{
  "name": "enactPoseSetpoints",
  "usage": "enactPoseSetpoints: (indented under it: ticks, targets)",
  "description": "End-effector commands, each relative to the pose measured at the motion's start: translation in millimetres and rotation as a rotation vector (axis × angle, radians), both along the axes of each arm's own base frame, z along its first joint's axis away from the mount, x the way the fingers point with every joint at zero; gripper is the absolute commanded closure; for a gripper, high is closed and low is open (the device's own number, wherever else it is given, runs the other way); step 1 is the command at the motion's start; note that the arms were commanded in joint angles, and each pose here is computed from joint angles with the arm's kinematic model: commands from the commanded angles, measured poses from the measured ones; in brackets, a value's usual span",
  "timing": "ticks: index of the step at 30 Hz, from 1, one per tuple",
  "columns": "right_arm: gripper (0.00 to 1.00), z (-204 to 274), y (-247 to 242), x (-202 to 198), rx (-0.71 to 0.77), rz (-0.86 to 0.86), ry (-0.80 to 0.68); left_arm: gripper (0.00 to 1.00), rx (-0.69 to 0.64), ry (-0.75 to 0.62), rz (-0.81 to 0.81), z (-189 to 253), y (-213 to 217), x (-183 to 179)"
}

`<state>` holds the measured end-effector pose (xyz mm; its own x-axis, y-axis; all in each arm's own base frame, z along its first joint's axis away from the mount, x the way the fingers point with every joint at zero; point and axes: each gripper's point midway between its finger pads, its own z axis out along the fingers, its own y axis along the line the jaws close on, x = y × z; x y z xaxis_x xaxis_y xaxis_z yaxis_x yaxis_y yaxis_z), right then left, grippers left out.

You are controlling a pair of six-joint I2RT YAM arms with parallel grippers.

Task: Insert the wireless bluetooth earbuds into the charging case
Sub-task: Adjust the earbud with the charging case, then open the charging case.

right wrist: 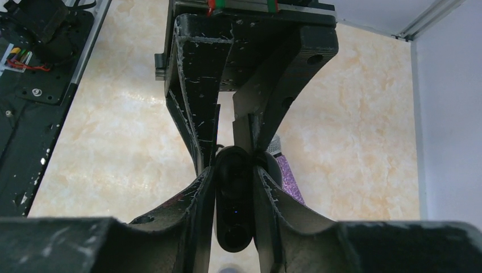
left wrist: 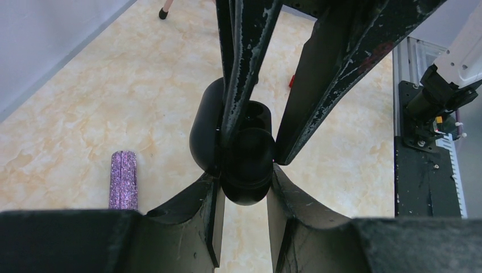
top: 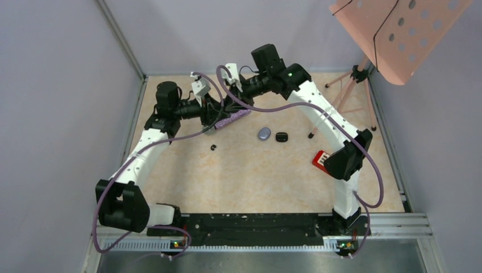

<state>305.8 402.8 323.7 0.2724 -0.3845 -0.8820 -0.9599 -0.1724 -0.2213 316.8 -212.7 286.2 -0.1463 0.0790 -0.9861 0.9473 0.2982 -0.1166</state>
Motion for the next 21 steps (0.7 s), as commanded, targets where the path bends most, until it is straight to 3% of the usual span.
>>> enactPoseSetpoints:
  ticks: [1,6,14,18,21]
  targets:
    - [0.68,45,-4,-1,0.073,-0.034,-0.091,1.0,-0.01,-0.126,-0.051,28,-3,-5]
    - [0.63,83,-19,10,0.169,-0.123,-0.118,1.0,-0.002,-0.102,-0.05,23,-2,-6]
    - [0.61,69,-17,20,0.174,-0.157,-0.075,1.0,-0.008,-0.103,-0.055,25,-3,-5]
    - [0.46,69,-18,14,0.179,-0.133,-0.063,1.0,-0.01,-0.092,-0.05,25,-3,-5]
    - [0.42,61,-19,6,0.164,-0.103,-0.048,1.0,-0.015,-0.084,-0.049,26,-3,-5]
